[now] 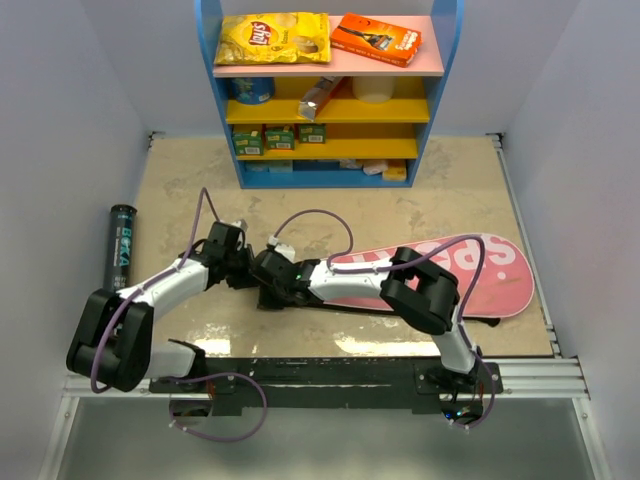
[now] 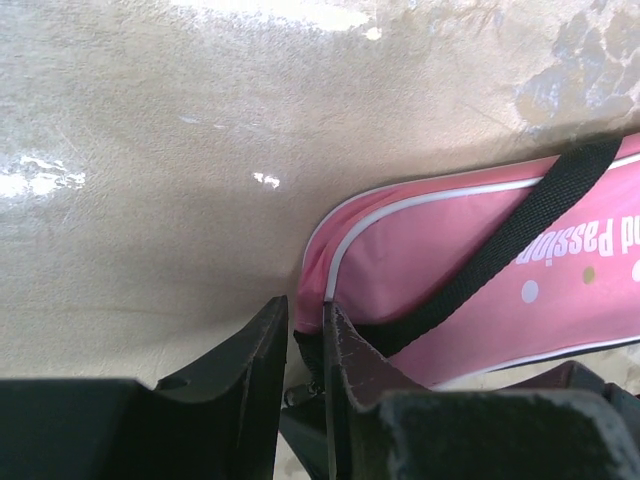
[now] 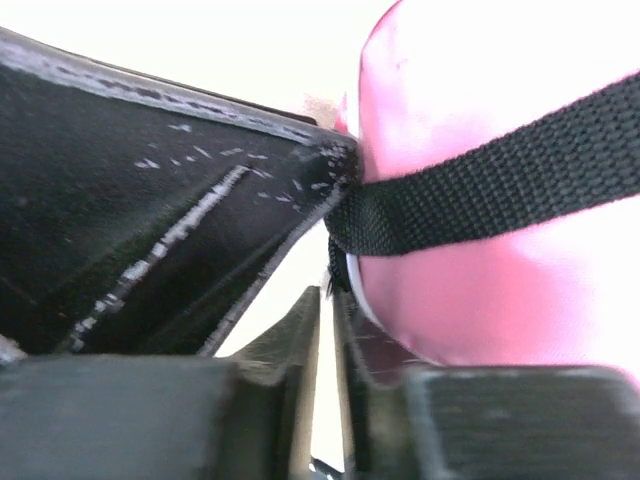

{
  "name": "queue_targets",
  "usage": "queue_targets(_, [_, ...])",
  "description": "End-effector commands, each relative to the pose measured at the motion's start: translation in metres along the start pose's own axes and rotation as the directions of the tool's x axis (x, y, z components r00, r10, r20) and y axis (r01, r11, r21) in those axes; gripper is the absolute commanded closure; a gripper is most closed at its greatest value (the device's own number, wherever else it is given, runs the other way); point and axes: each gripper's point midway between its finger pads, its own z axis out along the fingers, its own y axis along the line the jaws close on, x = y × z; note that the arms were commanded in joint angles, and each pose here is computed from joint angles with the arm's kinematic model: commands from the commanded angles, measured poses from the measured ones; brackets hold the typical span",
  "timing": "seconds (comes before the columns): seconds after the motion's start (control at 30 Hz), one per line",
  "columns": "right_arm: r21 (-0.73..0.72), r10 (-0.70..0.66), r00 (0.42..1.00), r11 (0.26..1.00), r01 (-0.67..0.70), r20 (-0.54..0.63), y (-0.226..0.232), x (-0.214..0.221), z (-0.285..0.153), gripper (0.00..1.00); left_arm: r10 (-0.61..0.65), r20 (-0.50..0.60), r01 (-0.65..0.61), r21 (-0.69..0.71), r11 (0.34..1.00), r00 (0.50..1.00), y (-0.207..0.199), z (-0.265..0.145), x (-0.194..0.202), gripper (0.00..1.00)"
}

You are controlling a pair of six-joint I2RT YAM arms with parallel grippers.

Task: Pack up the badminton gear

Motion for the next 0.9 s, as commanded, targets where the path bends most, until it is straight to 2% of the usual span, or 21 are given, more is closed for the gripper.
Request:
queue_targets(0.0, [-0.208, 0.008, 0.99, 0.978, 0.023, 0.144, 0.065, -0.046, -0.04, 0.75, 0.026, -0.123, -0.019, 0.058, 0.998, 0.992, -0.01, -0.003, 0.035, 0.75])
queue_targets(0.03, [-0.191, -0.009, 0.992, 0.981, 0.033, 0.125, 0.057, -0.04, -0.041, 0.68, 0.025, -0.121, -0.019, 0.056, 0.998, 0.992, -0.01, -0.003, 0.035, 0.75])
queue_targets(0.13, [-0.17, -0.057, 0.992, 0.983, 0.075, 0.11, 0.044, -0.034, -0.058, 0.57, 0.027, -0.116, -0.021, 0.048, 0.999, 0.993, -0.009, -0.003, 0.033, 0.75])
queue_targets(0.33, [-0.109, -0.136, 0.983, 0.983, 0.15, 0.123, 0.012, -0.031, -0.095, 0.44, 0.033, -0.08, -0.03, 0.04, 0.999, 0.996, -0.01, -0.007, 0.025, 0.75])
queue_targets(0.37, [-0.096, -0.159, 0.978, 0.98, 0.173, 0.139, 0.007, -0.034, -0.101, 0.39, 0.034, -0.066, -0.032, 0.039, 0.999, 0.997, -0.01, -0.009, 0.022, 0.75])
queue_targets(0.43, [-0.068, -0.186, 0.97, 0.978, 0.198, 0.155, -0.001, -0.039, -0.12, 0.38, 0.036, -0.057, -0.035, 0.031, 0.999, 0.998, -0.011, -0.013, 0.018, 0.75])
queue_targets(0.5, [-0.009, -0.222, 0.955, 0.974, 0.228, 0.196, -0.012, -0.051, -0.132, 0.25, 0.047, -0.021, -0.046, 0.034, 0.998, 0.999, -0.017, -0.019, 0.006, 0.74])
queue_targets(0.53, [0.011, -0.233, 0.949, 0.972, 0.236, 0.212, -0.016, -0.056, -0.146, 0.23, 0.05, -0.016, -0.05, 0.032, 0.998, 0.999, -0.018, -0.022, 0.004, 0.74])
queue_targets(0.57, [0.064, -0.257, 0.933, 0.966, 0.249, 0.251, -0.025, -0.067, -0.152, 0.09, 0.064, 0.001, -0.064, 0.044, 0.997, 0.998, -0.023, -0.027, -0.001, 0.73])
queue_targets(0.63, [0.132, -0.275, 0.919, 0.96, 0.247, 0.282, -0.039, -0.079, -0.17, 0.07, 0.077, 0.035, -0.079, 0.054, 0.995, 0.996, -0.032, -0.037, -0.014, 0.71])
queue_targets(0.67, [0.172, -0.293, 0.907, 0.953, 0.25, 0.303, -0.047, -0.089, -0.176, 0.01, 0.083, 0.061, -0.087, 0.067, 0.994, 0.995, -0.037, -0.044, -0.02, 0.69])
queue_targets(0.8, [0.33, -0.326, 0.862, 0.922, 0.2, 0.387, -0.087, -0.122, -0.206, 0.01, 0.111, 0.179, -0.132, 0.111, 0.985, 0.978, -0.062, -0.075, -0.053, 0.62])
queue_targets(0.87, [0.352, -0.314, 0.859, 0.92, 0.171, 0.405, -0.109, -0.143, -0.22, 0.01, 0.133, 0.222, -0.159, 0.102, 0.982, 0.966, -0.067, -0.088, -0.064, 0.45])
